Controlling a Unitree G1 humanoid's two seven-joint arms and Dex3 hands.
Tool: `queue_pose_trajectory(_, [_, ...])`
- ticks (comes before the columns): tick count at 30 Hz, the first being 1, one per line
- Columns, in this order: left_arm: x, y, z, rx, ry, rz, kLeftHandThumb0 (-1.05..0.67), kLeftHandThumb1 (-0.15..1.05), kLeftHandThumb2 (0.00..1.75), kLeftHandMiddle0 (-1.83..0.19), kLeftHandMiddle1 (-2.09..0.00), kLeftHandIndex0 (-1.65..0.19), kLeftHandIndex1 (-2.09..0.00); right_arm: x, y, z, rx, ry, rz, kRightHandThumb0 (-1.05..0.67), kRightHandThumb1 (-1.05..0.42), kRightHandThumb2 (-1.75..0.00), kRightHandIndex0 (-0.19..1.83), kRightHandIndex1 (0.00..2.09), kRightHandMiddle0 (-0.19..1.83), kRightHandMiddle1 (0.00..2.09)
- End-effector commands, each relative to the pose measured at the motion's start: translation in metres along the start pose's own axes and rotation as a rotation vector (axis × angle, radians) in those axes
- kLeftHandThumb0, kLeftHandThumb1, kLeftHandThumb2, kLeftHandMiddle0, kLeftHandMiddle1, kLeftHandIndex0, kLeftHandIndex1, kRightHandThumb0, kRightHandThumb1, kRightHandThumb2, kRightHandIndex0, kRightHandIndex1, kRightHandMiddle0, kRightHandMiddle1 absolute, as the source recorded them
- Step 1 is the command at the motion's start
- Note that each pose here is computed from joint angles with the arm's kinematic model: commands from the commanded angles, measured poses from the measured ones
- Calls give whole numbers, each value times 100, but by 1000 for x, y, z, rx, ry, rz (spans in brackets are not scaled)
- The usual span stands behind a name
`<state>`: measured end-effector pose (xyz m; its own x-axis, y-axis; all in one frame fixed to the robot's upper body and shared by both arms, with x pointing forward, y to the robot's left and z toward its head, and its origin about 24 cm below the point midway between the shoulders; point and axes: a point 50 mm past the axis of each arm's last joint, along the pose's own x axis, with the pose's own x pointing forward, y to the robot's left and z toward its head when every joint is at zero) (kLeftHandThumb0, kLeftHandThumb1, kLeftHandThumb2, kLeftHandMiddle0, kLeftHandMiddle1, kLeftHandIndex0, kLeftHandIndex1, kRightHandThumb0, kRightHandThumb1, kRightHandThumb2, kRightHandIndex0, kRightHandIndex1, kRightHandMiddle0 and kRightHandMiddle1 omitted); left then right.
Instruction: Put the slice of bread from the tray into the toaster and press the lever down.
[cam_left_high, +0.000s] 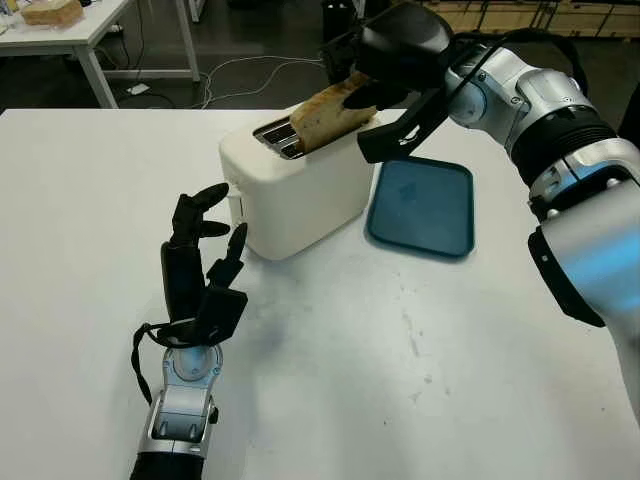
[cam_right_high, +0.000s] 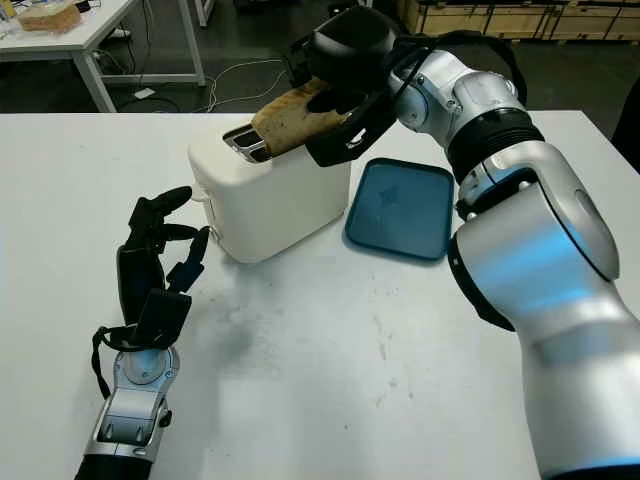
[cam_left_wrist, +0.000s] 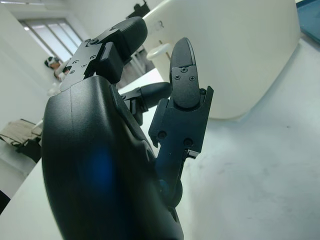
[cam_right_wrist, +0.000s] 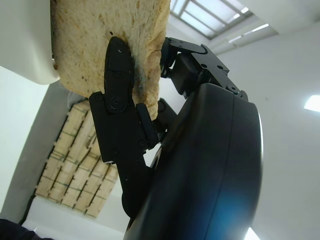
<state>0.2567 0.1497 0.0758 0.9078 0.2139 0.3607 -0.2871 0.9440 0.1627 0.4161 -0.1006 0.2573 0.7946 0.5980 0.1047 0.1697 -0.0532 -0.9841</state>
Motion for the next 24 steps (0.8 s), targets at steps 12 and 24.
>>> queue_pose_trajectory(12, [-2,-1,0,0,-5,2,-30,92,37,-18,-154,-26,-79,3,5,2,391,41,9,-42,-92,-50,86,175,59,175])
queue_pose_trajectory(24, [-1,-1,1,3,-2,2,-32,92,37,-18,-153,-25,-77,7,6,6,512,47,46,-43,-92,-48,83,175,57,175])
